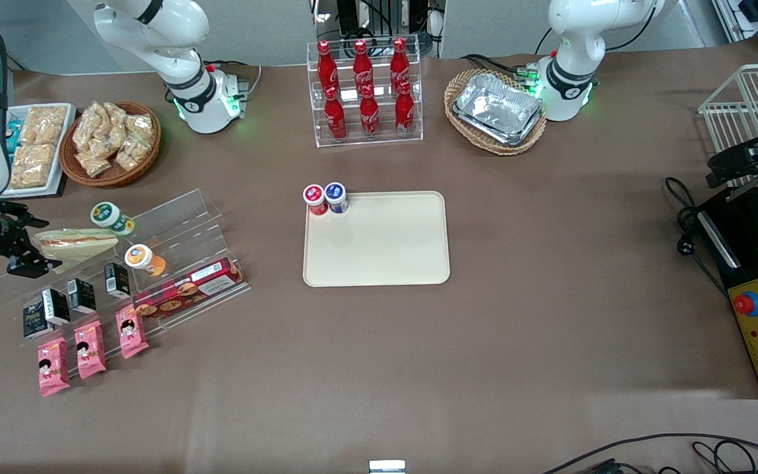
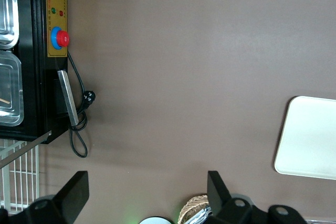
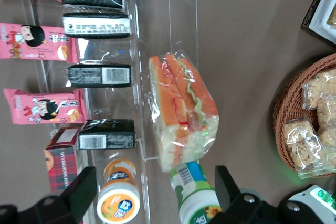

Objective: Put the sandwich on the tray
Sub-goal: 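Close the right gripper on the plastic-wrapped sandwich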

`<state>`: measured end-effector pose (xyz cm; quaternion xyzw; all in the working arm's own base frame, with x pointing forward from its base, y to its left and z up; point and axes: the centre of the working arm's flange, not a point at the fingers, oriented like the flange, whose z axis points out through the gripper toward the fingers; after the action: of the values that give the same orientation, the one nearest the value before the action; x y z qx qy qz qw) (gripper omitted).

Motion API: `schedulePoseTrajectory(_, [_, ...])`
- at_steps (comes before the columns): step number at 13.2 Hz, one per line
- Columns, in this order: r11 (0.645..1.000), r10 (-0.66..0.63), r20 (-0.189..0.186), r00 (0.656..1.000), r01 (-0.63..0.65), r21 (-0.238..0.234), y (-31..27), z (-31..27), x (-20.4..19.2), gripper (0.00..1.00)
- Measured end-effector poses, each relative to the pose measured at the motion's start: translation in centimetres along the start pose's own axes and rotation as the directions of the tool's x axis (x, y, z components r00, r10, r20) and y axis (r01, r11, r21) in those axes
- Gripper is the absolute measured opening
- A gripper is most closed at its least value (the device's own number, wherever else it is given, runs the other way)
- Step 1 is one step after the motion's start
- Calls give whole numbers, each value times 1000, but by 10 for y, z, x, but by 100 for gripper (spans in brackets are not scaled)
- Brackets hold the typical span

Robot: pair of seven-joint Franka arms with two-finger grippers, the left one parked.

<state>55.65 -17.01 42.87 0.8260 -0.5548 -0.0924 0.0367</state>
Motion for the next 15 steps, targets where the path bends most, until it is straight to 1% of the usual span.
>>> schedulePoseTrajectory(2, [1000,6,-5,1000,-6,-5,5,12,3,100])
schedulePoseTrajectory(4, [1000,12,-19,1000,-12,9,12,22,8,100])
schedulePoseTrajectory(9, [999,8,-35,999,-7,44,38,35,29,100])
schedulePoseTrajectory(12, [999,-1,-44,999,3,53,35,43,27,100])
schedulePoseTrajectory(15, [999,-19,-44,999,22,49,29,46,18,100])
